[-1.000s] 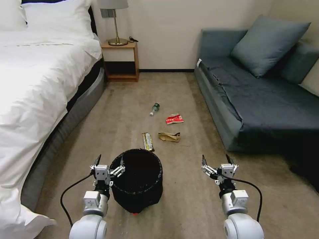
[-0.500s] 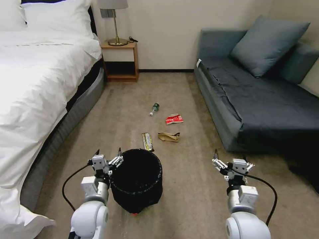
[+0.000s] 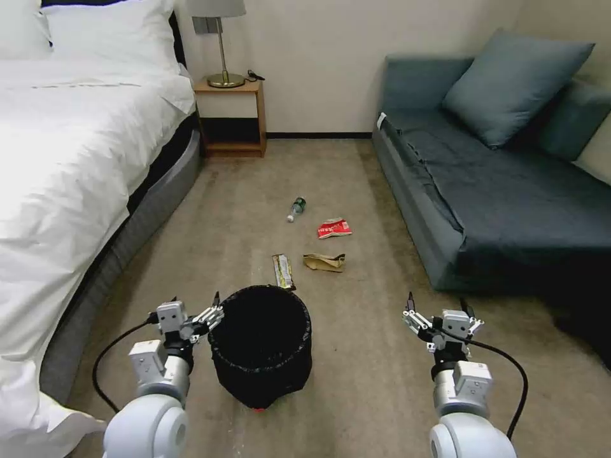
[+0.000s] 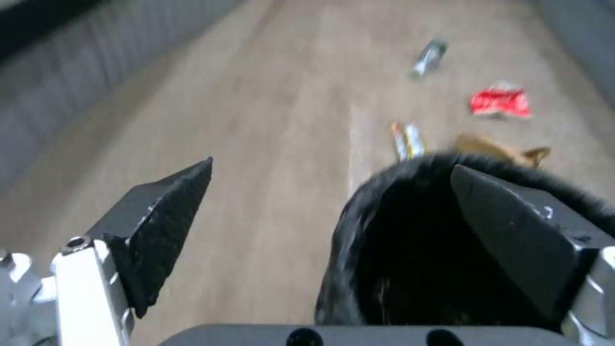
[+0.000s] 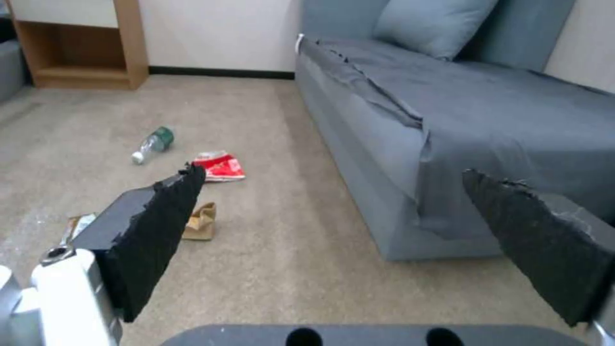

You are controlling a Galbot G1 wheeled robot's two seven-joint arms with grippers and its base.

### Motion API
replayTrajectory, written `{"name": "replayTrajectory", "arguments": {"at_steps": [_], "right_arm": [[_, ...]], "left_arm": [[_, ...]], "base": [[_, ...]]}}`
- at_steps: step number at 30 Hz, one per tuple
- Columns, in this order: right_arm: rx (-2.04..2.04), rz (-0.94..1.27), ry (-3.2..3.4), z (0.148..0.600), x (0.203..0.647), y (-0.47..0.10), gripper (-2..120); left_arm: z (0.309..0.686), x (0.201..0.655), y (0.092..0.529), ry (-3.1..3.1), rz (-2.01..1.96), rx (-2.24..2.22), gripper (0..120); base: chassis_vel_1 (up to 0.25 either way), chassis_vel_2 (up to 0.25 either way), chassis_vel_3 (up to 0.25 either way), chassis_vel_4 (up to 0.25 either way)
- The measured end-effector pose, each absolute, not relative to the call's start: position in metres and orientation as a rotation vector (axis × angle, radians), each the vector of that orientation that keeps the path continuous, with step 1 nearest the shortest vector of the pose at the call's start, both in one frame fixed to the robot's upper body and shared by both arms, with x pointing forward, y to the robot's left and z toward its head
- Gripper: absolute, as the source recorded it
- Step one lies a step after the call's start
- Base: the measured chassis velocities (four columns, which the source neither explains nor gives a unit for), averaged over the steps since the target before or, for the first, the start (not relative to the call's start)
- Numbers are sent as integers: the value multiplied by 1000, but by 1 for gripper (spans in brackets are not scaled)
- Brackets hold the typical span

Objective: Pick up the trash bin, then pick up the garbage on the floor and place it into the trash bin.

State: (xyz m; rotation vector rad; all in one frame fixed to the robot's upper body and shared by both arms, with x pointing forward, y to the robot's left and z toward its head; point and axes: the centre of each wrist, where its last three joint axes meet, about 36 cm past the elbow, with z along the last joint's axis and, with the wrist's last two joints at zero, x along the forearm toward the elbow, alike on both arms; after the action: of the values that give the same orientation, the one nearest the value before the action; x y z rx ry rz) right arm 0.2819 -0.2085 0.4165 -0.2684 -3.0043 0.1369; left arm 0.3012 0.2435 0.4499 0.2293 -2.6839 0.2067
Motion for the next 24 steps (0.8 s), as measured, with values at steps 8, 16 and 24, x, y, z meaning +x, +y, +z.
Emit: {"name": "replayTrajectory", "arguments": {"at_steps": [8,16,24], "right_arm": [[-262,133,-3008,417,286,-209,100],[-270,136,-3011,419,286,-212,100],[-273,129,-3017,420,287,-212,100]], "left_arm": [[432,326,251,-2522,300,214,100],[416,353,248,-2461,369,169,100],[406,369,246,-2410,391,169,100]], "base": [[0,0,0,0],[0,0,0,0],[0,0,0,0]]}}
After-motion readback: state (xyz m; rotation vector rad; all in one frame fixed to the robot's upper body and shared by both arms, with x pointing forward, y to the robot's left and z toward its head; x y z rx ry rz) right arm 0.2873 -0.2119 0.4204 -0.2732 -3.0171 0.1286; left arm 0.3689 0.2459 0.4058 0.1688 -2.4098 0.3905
